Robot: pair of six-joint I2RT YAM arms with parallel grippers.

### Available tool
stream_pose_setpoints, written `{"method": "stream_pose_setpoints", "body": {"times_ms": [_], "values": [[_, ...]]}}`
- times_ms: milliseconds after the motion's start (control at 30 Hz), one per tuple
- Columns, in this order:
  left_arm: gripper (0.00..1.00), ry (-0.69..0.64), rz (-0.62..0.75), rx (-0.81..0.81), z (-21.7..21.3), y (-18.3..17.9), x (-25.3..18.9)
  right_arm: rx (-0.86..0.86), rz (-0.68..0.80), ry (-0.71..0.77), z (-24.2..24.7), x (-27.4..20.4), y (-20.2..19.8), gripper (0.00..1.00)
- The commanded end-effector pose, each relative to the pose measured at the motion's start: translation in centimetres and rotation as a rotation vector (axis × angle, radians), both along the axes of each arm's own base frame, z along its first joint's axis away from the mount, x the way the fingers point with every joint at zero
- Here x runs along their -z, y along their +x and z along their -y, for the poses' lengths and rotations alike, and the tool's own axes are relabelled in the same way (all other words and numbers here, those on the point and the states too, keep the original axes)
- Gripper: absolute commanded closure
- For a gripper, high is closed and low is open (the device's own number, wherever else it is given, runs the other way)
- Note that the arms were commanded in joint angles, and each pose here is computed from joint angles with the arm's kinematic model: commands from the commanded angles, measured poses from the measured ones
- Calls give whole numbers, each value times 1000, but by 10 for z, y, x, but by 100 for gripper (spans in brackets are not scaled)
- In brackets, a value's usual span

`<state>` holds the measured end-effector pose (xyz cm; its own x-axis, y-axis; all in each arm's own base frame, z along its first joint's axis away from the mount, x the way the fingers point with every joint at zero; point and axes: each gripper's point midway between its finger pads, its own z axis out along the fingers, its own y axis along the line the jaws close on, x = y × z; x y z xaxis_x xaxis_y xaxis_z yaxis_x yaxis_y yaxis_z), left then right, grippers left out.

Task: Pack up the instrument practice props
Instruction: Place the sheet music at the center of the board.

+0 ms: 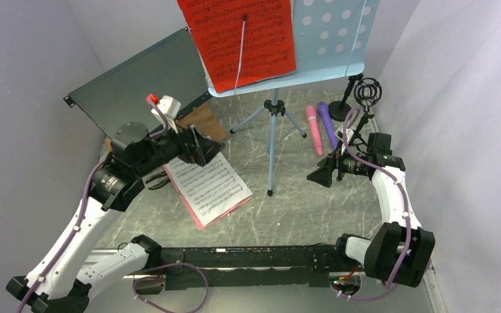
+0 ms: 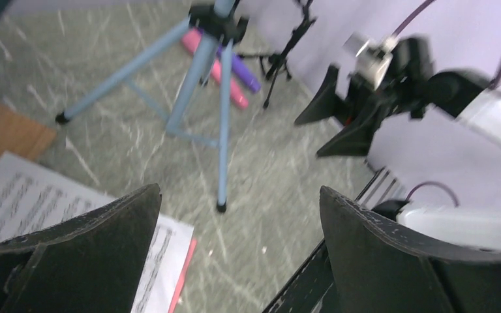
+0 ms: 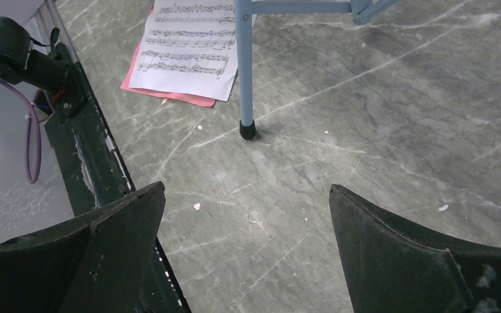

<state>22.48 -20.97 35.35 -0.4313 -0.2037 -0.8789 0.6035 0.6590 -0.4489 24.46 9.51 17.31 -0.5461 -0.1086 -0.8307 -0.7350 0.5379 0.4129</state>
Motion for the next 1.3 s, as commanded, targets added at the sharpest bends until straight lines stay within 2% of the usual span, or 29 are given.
{"method": "stream_pose_setpoints", "body": {"times_ms": [0, 267, 467, 800, 1267], "values": [[3, -114, 32, -39, 3, 9, -52, -13, 48, -7, 1, -5, 5, 0], [1, -293, 36, -56, 12, 22, -100, -17, 51, -9, 1, -5, 4, 0], [1, -377, 84, -72, 13, 34, -130, -18, 58, -12, 1, -6, 3, 0], [4, -397, 127, -194, -5, 50, -146, -19, 59, -13, 1, -6, 3, 0], [12, -463, 167, -184, 1, 67, -166, -21, 57, -15, 1, -5, 2, 0]]}}
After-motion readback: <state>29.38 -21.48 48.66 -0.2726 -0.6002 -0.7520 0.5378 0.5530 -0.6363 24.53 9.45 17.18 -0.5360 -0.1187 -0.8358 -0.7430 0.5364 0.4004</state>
